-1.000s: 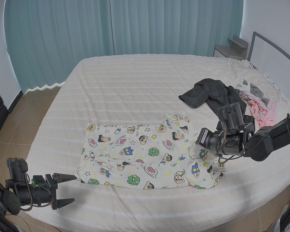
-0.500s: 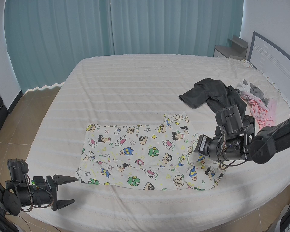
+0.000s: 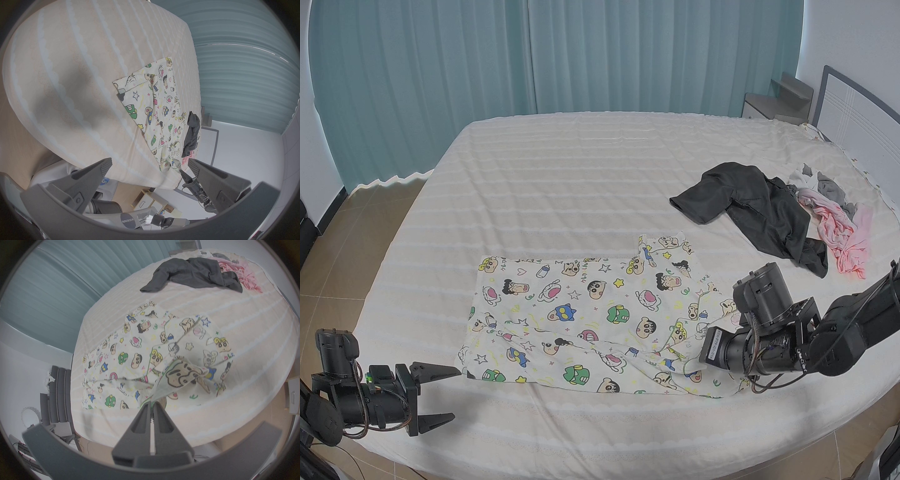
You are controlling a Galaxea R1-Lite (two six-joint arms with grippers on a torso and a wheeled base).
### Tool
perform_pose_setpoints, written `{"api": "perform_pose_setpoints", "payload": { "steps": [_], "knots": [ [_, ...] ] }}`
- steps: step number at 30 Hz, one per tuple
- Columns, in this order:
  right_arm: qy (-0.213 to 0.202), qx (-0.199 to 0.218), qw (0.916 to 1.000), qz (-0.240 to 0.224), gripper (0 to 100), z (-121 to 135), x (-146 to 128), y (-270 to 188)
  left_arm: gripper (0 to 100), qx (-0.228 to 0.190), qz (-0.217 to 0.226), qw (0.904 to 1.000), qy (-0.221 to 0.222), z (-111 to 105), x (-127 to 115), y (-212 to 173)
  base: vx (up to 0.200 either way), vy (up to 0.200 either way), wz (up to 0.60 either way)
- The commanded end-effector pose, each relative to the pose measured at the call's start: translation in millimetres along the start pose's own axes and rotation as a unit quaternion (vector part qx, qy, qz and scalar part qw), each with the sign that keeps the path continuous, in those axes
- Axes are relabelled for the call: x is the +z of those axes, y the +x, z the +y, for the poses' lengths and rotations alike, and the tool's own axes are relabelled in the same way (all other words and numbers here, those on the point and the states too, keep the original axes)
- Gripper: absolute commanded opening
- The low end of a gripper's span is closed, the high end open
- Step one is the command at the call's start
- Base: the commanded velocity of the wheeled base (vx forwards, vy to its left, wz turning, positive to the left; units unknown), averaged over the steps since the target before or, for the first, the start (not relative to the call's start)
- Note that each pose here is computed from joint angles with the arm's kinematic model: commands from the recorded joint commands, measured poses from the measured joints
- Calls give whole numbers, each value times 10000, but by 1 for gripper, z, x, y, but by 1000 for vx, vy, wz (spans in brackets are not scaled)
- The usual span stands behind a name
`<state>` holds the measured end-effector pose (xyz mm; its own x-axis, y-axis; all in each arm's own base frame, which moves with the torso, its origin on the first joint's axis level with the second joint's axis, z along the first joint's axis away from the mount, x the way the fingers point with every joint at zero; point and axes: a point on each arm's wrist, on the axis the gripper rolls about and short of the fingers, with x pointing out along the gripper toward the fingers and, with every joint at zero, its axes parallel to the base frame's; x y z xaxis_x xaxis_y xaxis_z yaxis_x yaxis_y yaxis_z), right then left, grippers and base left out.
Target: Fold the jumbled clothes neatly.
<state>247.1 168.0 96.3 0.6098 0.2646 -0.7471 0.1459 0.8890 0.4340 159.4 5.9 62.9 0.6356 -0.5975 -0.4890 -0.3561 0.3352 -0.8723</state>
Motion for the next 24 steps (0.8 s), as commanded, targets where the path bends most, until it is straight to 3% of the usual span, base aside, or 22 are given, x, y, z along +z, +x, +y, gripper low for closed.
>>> {"api": "perform_pose_setpoints", "payload": {
  "steps": [1,6,11,12,19,24],
  "knots": [
    [-52,-118,9998,132,0,0,-14,4,100,4,-2,10000,-3,0,0,0,0,0,0],
    [88,-433,9989,169,0,0,-32,21,100,4,4,10000,-7,0,0,0,0,0,0],
    [233,-422,9986,219,0,0,-37,26,100,4,4,10000,1,0,0,0,0,0,0],
    [202,-441,9985,260,100,-1,-41,26,100,4,-2,10000,-3,0,0,0,0,0,0],
    [208,-342,9989,233,100,-6,-48,26,100,9,7,10000,-5,0,0,0,0,0,0],
    [305,28,9995,-11,100,-8,-44,4,100,14,10,10000,-10,1,0,0,0,0,0]
  ]
}}
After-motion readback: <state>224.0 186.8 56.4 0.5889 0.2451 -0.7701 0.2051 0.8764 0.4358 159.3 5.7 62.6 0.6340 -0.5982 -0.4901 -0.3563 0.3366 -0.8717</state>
